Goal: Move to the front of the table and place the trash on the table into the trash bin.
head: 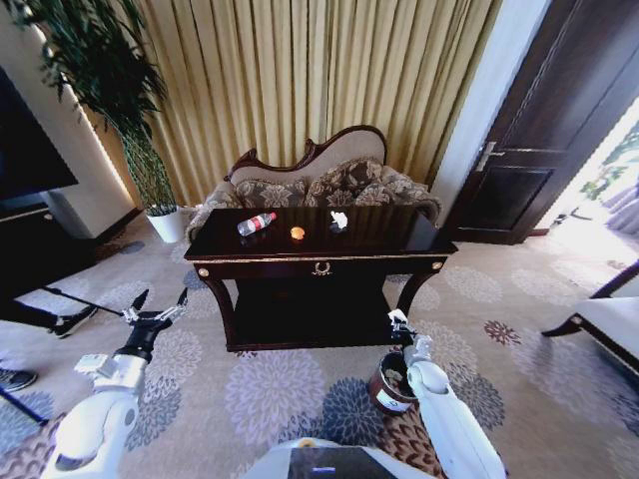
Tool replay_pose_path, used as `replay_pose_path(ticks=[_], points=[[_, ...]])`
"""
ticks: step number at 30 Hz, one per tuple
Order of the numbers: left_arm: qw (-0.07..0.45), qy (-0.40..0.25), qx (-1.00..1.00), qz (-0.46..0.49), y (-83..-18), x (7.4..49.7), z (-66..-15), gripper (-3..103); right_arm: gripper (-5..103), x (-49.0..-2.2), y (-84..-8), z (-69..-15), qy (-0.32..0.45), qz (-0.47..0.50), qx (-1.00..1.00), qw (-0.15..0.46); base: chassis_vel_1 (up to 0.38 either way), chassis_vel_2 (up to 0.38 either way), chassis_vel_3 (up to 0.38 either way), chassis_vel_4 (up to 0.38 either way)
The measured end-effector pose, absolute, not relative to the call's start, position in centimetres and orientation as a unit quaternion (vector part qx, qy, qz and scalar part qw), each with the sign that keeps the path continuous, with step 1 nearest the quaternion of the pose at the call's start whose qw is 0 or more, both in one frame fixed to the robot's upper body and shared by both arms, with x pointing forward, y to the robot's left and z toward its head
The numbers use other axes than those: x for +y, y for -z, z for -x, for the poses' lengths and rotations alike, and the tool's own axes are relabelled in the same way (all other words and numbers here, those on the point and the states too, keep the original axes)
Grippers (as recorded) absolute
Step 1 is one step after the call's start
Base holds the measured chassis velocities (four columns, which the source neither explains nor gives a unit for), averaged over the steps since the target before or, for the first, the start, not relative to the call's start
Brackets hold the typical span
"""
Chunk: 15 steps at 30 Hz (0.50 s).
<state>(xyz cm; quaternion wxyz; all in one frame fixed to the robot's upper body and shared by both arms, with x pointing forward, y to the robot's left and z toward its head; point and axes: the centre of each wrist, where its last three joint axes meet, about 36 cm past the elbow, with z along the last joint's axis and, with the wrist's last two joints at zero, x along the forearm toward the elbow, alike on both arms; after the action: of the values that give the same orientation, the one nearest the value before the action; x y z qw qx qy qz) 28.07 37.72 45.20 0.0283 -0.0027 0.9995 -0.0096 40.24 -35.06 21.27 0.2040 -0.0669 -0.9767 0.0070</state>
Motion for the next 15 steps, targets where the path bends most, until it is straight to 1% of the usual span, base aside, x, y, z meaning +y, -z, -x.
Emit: replay_pose_path(ticks=[3, 8, 12, 15], points=[[0.030, 0.011, 0.999, 0.003, -45.2, 37.7, -28.0, 100, 0, -35.7, -19.5, -40.0, -0.021, 0.080, -0.970, 0.227, 0.000, 0.000, 0.000, 0.000], [0.031, 0.013, 0.999, 0.003, -45.1, 37.6, -28.0, 100, 0, -36.1, -17.7, -39.3, -0.042, 0.089, -0.964, 0.249, 0.000, 0.000, 0.000, 0.000], [0.031, 0.014, 0.999, 0.002, -45.0, 37.5, -27.9, 100, 0, -36.4, -15.9, -38.4, -0.077, 0.091, -0.955, 0.270, 0.000, 0.000, 0.000, 0.000], [0.032, 0.016, 0.999, 0.002, -44.9, 37.4, -27.9, 100, 0, -36.1, -14.7, -38.1, -0.083, 0.095, -0.951, 0.284, 0.000, 0.000, 0.000, 0.000]])
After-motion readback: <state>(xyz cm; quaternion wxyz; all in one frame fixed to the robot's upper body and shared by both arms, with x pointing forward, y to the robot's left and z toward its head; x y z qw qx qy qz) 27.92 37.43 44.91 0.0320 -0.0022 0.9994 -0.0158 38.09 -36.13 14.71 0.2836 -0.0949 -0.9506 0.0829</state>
